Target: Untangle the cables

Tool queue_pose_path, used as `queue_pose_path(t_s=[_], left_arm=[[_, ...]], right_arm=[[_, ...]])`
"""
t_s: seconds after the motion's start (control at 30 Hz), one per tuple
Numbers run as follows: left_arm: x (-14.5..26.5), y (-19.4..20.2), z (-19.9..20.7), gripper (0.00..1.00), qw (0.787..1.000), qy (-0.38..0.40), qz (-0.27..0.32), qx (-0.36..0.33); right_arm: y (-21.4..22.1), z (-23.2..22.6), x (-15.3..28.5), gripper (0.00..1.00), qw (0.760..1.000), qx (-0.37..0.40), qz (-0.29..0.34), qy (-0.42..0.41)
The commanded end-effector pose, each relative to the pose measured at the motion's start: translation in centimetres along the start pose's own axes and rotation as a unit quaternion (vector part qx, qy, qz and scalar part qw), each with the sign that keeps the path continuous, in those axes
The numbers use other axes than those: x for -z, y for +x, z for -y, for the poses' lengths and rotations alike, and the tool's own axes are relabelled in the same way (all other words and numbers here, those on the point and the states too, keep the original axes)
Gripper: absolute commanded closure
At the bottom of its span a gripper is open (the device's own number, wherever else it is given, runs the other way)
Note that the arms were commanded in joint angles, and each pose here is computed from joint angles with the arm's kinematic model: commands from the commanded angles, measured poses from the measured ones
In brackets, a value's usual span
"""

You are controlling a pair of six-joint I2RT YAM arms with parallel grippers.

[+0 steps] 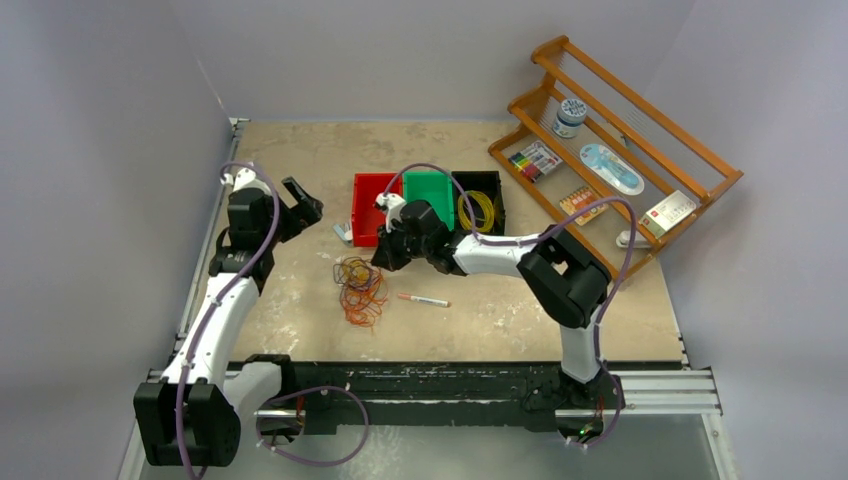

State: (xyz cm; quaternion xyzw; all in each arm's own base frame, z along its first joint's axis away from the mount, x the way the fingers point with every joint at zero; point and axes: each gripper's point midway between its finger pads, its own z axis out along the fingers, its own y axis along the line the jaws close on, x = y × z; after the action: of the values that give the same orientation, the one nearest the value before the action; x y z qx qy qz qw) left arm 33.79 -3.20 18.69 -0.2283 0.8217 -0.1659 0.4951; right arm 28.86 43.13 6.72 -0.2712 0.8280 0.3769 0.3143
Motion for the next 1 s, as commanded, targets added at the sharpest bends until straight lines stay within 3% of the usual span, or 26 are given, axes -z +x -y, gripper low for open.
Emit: queue_pose_path(t_s=[0.0,0.17,0.3,0.67,0.97], left_arm=[[0.5,-1.8,0.8,0.00,0.999,0.016,0.042,0.013],[1.1,-2.4,2.6,0.00,0.996,0.065,0.055,0.007],[1.3,-1.8,3.5,0.07,0.995,0.094,0.042,-0.001],[2.8,5.4,8.4,0.15,0.986,0.166,0.003,-0.022],[3.7,10.6,10.6,0.22,0.971,0.226,-0.018,-0.074]], right_arm=[[-4.6,-2.5,2.6,0.99,0.997,0.036,0.066,-0.022],[-4.9,-3.7,4.6,1.00,0.996,0.035,0.074,-0.042],[-5.1,-4.8,6.1,1.00,0.994,0.035,0.079,-0.061],[-6.9,-2.8,9.4,1.00,0.990,-0.047,0.103,-0.086],[-7.4,-1.3,9.2,1.00,0.987,-0.085,0.098,-0.091]])
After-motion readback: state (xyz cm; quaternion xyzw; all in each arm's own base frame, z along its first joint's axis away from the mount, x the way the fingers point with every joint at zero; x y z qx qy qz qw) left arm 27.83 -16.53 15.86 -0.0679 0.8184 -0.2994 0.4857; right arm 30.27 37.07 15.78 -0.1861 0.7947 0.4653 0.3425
